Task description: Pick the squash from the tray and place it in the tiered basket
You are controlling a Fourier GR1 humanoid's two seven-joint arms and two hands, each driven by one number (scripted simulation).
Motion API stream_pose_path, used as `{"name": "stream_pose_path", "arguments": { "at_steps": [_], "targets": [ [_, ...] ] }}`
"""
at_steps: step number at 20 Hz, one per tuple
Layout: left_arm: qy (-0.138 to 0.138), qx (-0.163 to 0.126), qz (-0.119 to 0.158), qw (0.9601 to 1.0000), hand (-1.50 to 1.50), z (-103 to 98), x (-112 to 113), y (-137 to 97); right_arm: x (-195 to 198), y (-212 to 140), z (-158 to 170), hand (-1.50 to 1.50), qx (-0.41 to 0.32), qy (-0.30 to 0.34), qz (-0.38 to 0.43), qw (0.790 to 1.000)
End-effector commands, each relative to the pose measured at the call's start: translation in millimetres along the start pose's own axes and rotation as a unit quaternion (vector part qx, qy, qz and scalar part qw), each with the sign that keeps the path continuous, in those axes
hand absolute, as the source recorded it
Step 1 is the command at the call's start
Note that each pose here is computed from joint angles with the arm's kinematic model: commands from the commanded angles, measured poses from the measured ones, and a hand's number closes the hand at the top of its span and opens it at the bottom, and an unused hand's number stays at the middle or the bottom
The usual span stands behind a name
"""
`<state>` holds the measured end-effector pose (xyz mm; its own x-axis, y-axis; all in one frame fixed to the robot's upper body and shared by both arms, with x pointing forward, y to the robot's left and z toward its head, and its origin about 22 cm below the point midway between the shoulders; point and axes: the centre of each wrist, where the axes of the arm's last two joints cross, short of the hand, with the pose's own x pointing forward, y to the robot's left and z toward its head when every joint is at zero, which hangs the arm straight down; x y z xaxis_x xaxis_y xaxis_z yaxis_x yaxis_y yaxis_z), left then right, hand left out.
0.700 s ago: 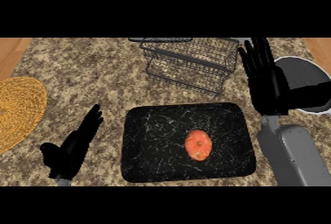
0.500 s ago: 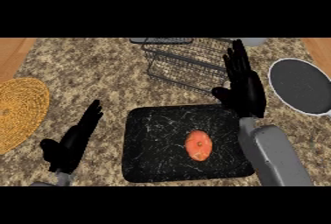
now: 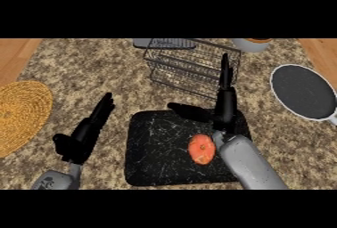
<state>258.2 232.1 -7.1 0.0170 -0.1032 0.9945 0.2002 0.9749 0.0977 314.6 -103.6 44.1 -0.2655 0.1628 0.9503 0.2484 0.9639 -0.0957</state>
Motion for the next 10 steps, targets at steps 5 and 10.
{"name": "stream_pose_path", "arguments": {
  "at_steps": [5, 10],
  "targets": [
    [0.016, 0.015, 0.002, 0.9997, 0.0, 2.9, -17.5, 14.2, -4.7, 23.2, 21.0, -1.5, 0.072, 0.047, 0.156, 0.984],
    [0.022, 0.02, -0.007, 0.9995, 0.0, 7.9, -17.5, 15.4, -31.7, -14.1, 4.9, -1.5, 0.158, 0.116, 0.337, 0.921]
  ]
}}
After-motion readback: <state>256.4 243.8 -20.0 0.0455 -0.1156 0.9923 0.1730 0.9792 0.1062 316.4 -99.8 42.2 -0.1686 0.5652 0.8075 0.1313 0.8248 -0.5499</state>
